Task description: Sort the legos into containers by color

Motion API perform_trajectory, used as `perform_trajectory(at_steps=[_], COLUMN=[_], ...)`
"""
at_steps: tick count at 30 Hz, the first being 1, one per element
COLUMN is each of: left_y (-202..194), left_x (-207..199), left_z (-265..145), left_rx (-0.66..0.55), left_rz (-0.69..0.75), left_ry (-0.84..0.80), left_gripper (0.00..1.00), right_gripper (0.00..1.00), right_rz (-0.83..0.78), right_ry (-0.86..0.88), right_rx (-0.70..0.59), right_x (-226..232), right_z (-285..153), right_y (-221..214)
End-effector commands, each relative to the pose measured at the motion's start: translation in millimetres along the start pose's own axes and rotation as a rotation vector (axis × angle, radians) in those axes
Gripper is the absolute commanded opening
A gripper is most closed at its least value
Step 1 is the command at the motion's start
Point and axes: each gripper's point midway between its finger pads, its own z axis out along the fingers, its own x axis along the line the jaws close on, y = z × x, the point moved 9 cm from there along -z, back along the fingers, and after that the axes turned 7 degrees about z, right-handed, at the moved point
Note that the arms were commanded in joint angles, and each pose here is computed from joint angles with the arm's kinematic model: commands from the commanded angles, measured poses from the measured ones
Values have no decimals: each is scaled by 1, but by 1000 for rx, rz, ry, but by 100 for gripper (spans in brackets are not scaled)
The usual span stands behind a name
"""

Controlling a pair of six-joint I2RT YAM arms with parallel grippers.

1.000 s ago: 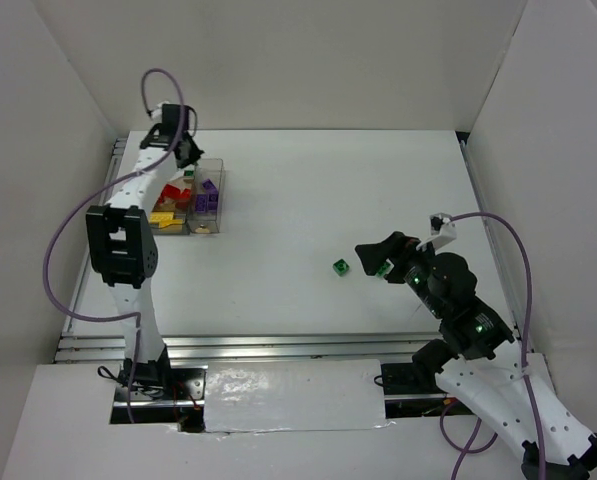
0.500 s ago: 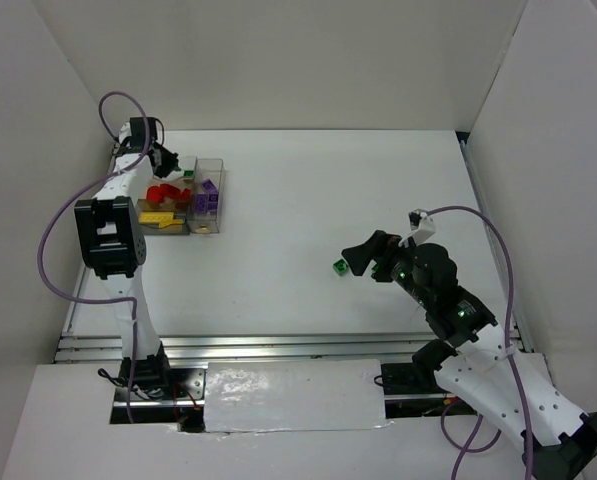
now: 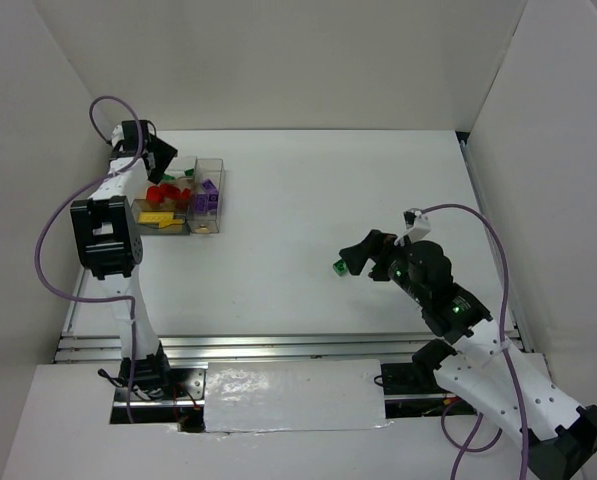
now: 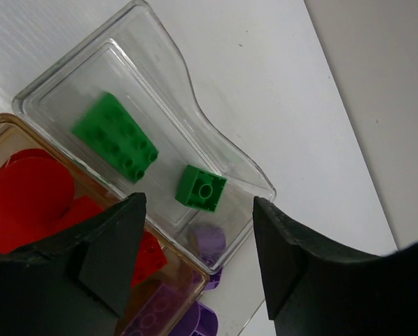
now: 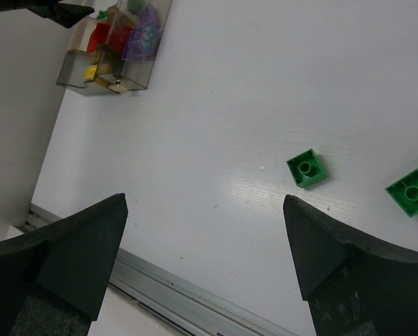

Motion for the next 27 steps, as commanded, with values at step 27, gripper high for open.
perform_trajectory(at_steps=[27], left_y=[-397], left_x=[-103], left_z=[-261], left_rx=[387], left_rz=[1606], left_ry=[-896], left_gripper=[100], right_gripper=[100], right_rz=[66], right_ry=[-98], right_rx=[-279], right_x=[-1], right_z=[-77], right_y=[39])
